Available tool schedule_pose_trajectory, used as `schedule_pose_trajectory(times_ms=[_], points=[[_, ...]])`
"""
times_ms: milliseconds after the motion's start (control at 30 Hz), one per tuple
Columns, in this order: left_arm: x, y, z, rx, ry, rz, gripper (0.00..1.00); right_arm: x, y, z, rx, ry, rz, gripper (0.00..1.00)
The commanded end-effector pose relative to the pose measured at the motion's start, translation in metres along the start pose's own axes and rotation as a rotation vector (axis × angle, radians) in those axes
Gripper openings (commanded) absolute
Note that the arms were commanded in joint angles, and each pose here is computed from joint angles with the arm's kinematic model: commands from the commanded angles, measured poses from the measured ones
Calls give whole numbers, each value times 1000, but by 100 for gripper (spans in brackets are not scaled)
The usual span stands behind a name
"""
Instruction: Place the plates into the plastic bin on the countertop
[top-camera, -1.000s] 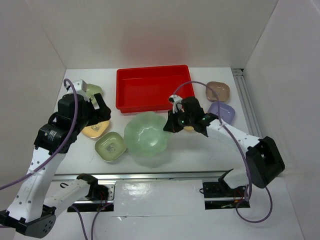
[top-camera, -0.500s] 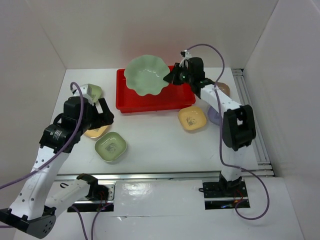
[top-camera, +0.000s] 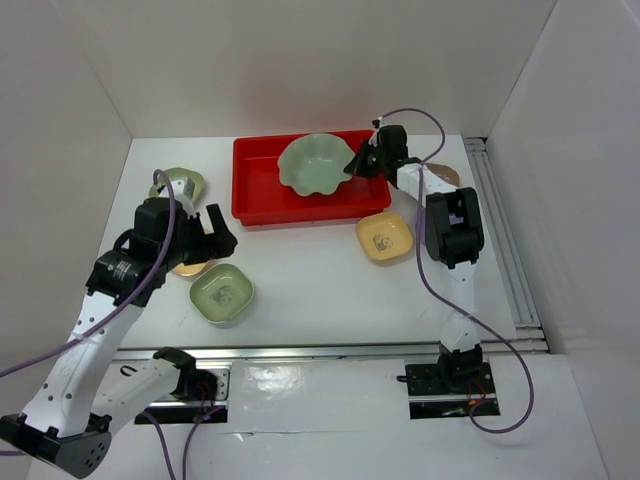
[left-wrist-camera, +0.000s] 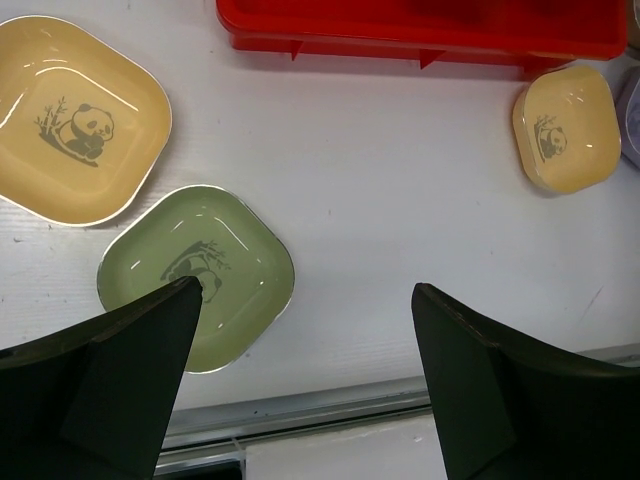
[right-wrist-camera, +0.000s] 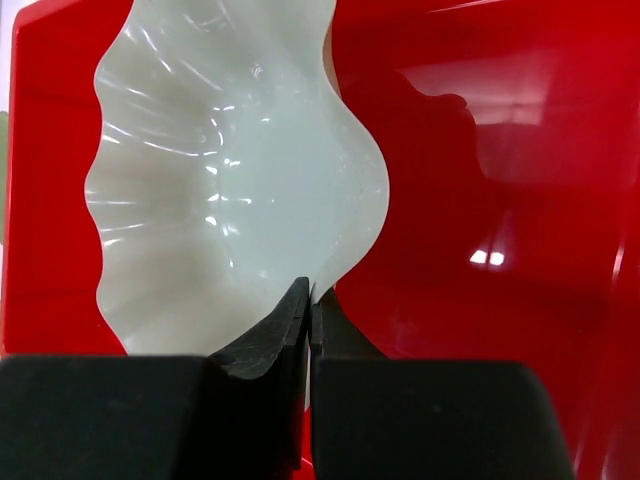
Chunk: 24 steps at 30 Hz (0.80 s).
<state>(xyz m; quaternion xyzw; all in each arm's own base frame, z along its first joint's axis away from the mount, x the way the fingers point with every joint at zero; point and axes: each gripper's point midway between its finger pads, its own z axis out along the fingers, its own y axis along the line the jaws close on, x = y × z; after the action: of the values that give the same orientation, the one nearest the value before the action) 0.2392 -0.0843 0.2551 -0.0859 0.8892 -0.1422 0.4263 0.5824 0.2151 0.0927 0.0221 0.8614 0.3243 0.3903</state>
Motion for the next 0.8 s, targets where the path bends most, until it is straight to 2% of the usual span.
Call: schedule_pose_trajectory(times_ms=[0,33,133,167,200,400,433,500,567,733,767], points=[[-7,-9,-3,53,-36,26,100,-35,22,-9,-39,-65,-46,0],[-7,-9,-3,53,-35,26,100,-35,22,-9,-39,-65,-55,0],[-7,-9,-3,53,-35,26,100,-26,22,-9,-52,-37,-48,9],[-4,-8,-1,49,-27,27,100,-25,24,-10,-68,-29,-57,16],[-3,-9,-1,57,-23,27,100,-21,22,-9,-64,-21,-54,28],[-4,-11,1,65,-19,27,100,-12,36,-9,-92,19,-86,38],[-4,-11,1,65,-19,27,100,-17,40,-15,-87,8,-89,46],[-3,-13,1,74,-15,28,100,-20,45,-21,-90,2,-92,54],[0,-13,0,82,-11,28,100,-24,51,-34,-88,-16,-99,69],[1,-19,2,114,-6,19,100,-26,62,-53,-101,-14,-111,76],[3,-21,4,122,8,19,100,-34,70,-62,-108,-29,-127,87]])
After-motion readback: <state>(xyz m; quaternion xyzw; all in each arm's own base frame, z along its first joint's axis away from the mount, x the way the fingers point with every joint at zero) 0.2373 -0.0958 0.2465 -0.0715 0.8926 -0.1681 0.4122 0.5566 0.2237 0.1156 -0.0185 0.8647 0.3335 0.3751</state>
